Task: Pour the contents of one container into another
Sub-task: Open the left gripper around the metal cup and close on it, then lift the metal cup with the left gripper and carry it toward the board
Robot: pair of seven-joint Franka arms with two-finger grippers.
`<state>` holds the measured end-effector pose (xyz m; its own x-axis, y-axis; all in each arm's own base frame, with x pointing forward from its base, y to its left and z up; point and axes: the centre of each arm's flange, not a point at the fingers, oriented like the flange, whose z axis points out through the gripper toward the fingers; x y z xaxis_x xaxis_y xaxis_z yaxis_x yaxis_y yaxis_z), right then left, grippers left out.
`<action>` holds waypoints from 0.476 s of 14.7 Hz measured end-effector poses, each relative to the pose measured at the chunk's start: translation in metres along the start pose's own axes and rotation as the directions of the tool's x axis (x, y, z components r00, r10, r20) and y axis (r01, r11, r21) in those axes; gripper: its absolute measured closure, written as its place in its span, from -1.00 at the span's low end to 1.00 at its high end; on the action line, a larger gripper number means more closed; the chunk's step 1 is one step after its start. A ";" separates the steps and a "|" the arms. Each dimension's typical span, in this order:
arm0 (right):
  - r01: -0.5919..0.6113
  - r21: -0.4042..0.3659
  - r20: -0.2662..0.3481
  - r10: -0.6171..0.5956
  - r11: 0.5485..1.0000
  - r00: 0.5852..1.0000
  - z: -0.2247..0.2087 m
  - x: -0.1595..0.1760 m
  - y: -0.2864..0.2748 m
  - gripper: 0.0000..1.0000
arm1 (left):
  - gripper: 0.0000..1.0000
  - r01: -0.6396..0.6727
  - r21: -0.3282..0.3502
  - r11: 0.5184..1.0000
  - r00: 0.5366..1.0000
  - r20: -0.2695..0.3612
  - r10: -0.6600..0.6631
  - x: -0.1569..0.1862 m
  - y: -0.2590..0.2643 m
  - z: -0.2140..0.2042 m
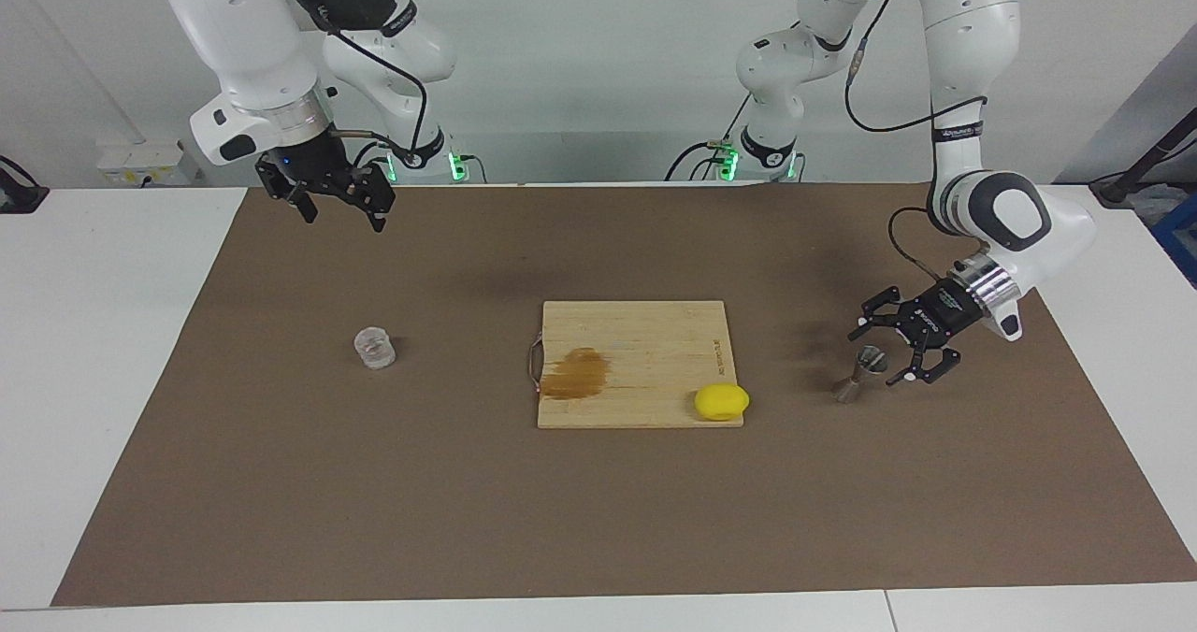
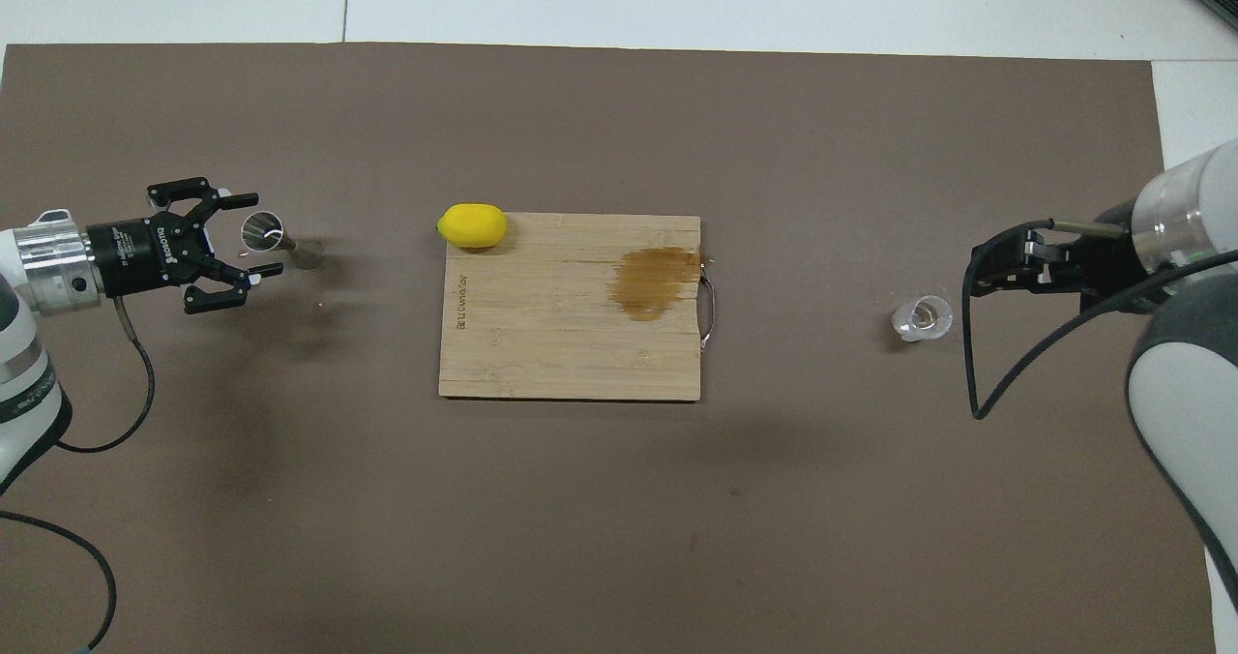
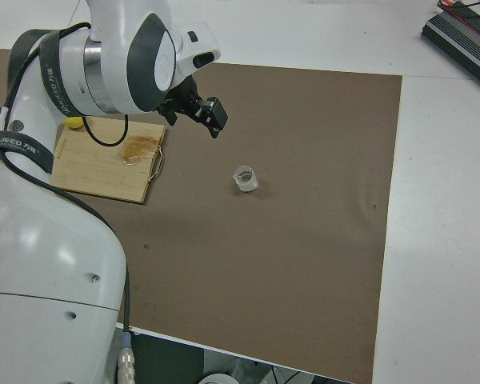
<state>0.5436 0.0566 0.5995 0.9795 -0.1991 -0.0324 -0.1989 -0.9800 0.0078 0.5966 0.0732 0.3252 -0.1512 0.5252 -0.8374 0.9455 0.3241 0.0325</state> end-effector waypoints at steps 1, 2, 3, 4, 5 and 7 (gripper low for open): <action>0.000 0.000 0.000 0.000 1.000 1.000 0.000 0.000 0.000 -1.00 | -0.85 0.001 -0.001 1.000 1.000 0.000 -0.001 0.001 0.000 0.000; 0.000 0.000 0.000 0.000 1.000 1.000 0.000 0.000 0.000 -1.00 | -0.76 0.003 -0.002 1.000 1.000 -0.001 -0.003 0.001 0.000 0.000; 0.000 0.000 0.000 0.000 1.000 1.000 0.000 0.000 0.000 -1.00 | -0.76 0.005 -0.003 1.000 1.000 -0.001 -0.005 0.002 -0.001 0.001; 0.000 0.000 0.000 0.000 1.000 1.000 0.000 0.000 0.000 -1.00 | -0.62 0.007 -0.004 1.000 1.000 -0.002 -0.007 0.003 -0.001 0.001; 0.000 0.000 0.000 0.000 1.000 1.000 0.000 0.000 0.000 -1.00 | -0.32 0.009 -0.004 1.000 1.000 -0.003 -0.009 0.004 -0.002 0.001; 0.000 0.000 0.000 0.000 1.000 1.000 0.000 0.000 0.000 -1.00 | -0.01 0.011 -0.005 1.000 1.000 -0.002 -0.011 0.004 -0.002 0.001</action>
<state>0.5436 0.0566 0.5995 0.9795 -0.1991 -0.0324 -0.1989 -0.9800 0.0078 0.5944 0.0736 0.3209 -0.1624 0.5235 -0.8364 0.9423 0.3337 0.0259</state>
